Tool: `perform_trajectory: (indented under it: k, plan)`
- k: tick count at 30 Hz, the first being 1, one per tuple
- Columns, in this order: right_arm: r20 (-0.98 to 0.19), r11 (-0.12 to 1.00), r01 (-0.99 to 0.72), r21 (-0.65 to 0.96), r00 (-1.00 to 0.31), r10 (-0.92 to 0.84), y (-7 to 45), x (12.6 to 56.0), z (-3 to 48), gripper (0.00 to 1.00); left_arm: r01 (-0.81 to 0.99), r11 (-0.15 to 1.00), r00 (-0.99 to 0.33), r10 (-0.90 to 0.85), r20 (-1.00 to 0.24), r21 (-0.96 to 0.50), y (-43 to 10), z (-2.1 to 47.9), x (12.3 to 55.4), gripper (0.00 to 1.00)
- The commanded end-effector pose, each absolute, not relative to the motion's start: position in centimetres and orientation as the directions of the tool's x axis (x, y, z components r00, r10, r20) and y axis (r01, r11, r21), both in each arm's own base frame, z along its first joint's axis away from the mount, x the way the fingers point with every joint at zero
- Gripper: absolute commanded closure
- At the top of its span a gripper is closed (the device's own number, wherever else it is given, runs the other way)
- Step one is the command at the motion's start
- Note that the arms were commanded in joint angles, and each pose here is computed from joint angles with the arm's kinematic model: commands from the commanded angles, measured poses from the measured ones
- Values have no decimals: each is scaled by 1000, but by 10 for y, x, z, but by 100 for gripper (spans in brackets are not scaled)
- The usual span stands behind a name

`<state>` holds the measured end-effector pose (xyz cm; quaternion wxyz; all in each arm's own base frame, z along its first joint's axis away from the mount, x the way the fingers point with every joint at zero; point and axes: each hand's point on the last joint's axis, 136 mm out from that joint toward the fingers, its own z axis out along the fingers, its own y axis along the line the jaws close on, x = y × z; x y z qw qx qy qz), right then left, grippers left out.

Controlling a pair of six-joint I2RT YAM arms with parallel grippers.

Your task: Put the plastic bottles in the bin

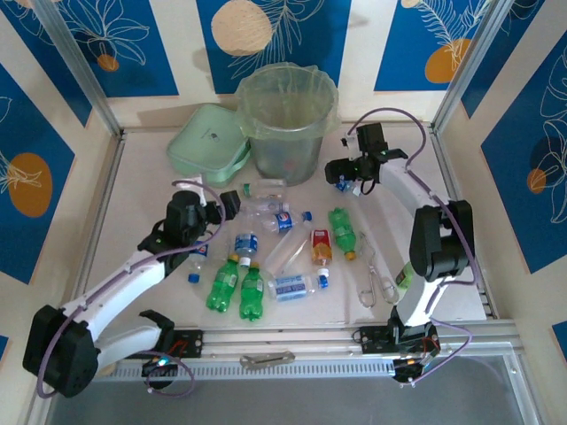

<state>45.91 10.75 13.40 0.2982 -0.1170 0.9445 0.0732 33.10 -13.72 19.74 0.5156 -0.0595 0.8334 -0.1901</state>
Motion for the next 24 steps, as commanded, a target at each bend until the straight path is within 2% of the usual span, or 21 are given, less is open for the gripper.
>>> perform_trajectory:
  k: [1, 12, 20, 24]
  plan:
    - [-574, 945, -325, 31, -780, -249, 109, 472, 133, 1, 16, 899, -393, -396, -830, -437, -120, 198, 330, 0]
    - [-495, 928, -366, 65, -820, -288, 118, 500, 94, 1, 33, 892, -403, -402, -822, -452, -125, 198, 333, 0]
    - [-439, 926, -371, 72, -845, -305, 120, 503, 63, 0, 15, 887, -423, -413, -807, -461, -123, 189, 329, 0]
    - [-417, 925, -370, 81, -856, -306, 122, 503, 53, 3, 25, 882, -426, -416, -803, -470, -127, 191, 331, 0]
